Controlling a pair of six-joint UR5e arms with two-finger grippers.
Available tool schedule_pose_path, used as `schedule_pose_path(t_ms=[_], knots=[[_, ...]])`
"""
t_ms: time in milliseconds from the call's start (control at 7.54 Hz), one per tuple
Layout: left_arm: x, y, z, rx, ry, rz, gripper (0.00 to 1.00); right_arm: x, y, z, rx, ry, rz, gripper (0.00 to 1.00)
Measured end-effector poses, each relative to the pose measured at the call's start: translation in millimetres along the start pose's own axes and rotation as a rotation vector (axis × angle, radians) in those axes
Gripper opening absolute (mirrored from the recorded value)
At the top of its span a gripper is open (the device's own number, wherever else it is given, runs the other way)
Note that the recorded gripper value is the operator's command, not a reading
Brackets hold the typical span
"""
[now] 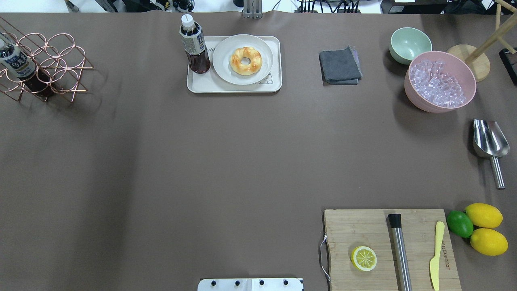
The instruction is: Place donut on tray
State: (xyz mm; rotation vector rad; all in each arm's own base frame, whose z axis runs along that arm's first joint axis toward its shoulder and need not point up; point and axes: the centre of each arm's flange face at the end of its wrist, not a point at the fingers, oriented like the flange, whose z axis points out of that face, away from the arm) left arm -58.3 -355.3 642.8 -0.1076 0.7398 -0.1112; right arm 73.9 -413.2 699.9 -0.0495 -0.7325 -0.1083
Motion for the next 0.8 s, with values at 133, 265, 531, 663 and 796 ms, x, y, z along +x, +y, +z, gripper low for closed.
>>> schedule_pose_path(t_ms=[133,265,531,663,796], knots=[[-0.1,0.0,0.1,0.000,0.000,-0.001,0.98,0.0,0.2,-0.3,0.001,0.000,0.000,1.00],[-0.2,0.0,0.1,0.000,-0.001,-0.001,0.98,-0.3,0.3,-1.5,0.004,0.000,0.000,1.00],[-0.3,0.0,0.0,0.000,0.000,-0.001,0.98,-0.9,0.1,-2.7,0.005,0.000,0.000,1.00],[-0.3,0.0,0.0,0.000,0.000,-0.002,0.98,-1.0,0.2,-2.9,0.005,-0.001,0.000,1.00],[-0.4,0.0,-0.1,0.000,0.000,-0.002,0.98,-1.0,0.3,-3.1,0.005,-0.001,0.000,1.00]])
